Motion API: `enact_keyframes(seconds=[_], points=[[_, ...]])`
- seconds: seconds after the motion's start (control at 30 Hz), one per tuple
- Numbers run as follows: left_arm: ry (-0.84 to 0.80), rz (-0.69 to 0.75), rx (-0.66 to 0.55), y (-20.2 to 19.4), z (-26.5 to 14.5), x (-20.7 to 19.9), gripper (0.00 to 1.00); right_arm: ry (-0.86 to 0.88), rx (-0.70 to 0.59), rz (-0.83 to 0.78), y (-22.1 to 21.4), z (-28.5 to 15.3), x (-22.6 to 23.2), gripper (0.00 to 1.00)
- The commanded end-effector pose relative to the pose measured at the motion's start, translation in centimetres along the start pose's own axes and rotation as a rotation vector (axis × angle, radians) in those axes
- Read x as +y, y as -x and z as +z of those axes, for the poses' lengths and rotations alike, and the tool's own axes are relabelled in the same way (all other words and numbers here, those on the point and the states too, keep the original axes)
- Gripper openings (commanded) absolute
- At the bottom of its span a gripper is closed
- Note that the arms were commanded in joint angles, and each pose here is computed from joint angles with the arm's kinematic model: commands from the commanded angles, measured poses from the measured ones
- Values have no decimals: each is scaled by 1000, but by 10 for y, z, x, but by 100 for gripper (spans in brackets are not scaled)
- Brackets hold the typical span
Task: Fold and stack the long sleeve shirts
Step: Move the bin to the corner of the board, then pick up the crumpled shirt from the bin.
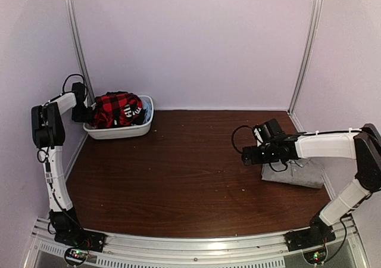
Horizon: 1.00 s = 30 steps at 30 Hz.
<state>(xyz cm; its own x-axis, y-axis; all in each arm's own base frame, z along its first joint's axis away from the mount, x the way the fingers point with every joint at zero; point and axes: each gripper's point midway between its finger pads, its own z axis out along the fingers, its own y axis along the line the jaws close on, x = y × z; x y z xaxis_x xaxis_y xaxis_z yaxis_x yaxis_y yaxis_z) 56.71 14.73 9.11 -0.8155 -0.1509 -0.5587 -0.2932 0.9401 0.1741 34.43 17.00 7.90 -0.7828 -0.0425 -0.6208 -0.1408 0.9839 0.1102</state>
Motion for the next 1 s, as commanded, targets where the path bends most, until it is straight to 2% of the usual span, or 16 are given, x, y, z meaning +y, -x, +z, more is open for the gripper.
enact_keyframes(seconds=[0.0, 0.17, 0.3, 0.37, 0.53, 0.57, 0.77, 0.97], points=[[146, -22, -82, 34, 9, 41, 3, 6, -5, 7, 2, 1, 9, 99], [199, 3, -112, 51, 17, 53, 8, 8, 0, 6, 0, 0, 15, 99], [223, -16, -132, 59, 7, 69, 31, 11, 6, -2, -1, 0, 21, 99], [219, -36, -147, 64, -3, 74, 39, 10, 12, -7, -2, 2, 24, 99], [115, -99, -252, 93, -66, 69, 70, 24, 19, -21, -3, 6, 35, 99], [80, -110, -270, 96, -80, 66, 73, 25, 18, -24, -3, 7, 37, 99], [-74, -156, -336, 83, -141, 48, 77, 42, 21, -44, -4, 10, 50, 99], [-408, -120, -384, 75, -165, -16, 87, 55, 13, -61, 1, 9, 60, 99]])
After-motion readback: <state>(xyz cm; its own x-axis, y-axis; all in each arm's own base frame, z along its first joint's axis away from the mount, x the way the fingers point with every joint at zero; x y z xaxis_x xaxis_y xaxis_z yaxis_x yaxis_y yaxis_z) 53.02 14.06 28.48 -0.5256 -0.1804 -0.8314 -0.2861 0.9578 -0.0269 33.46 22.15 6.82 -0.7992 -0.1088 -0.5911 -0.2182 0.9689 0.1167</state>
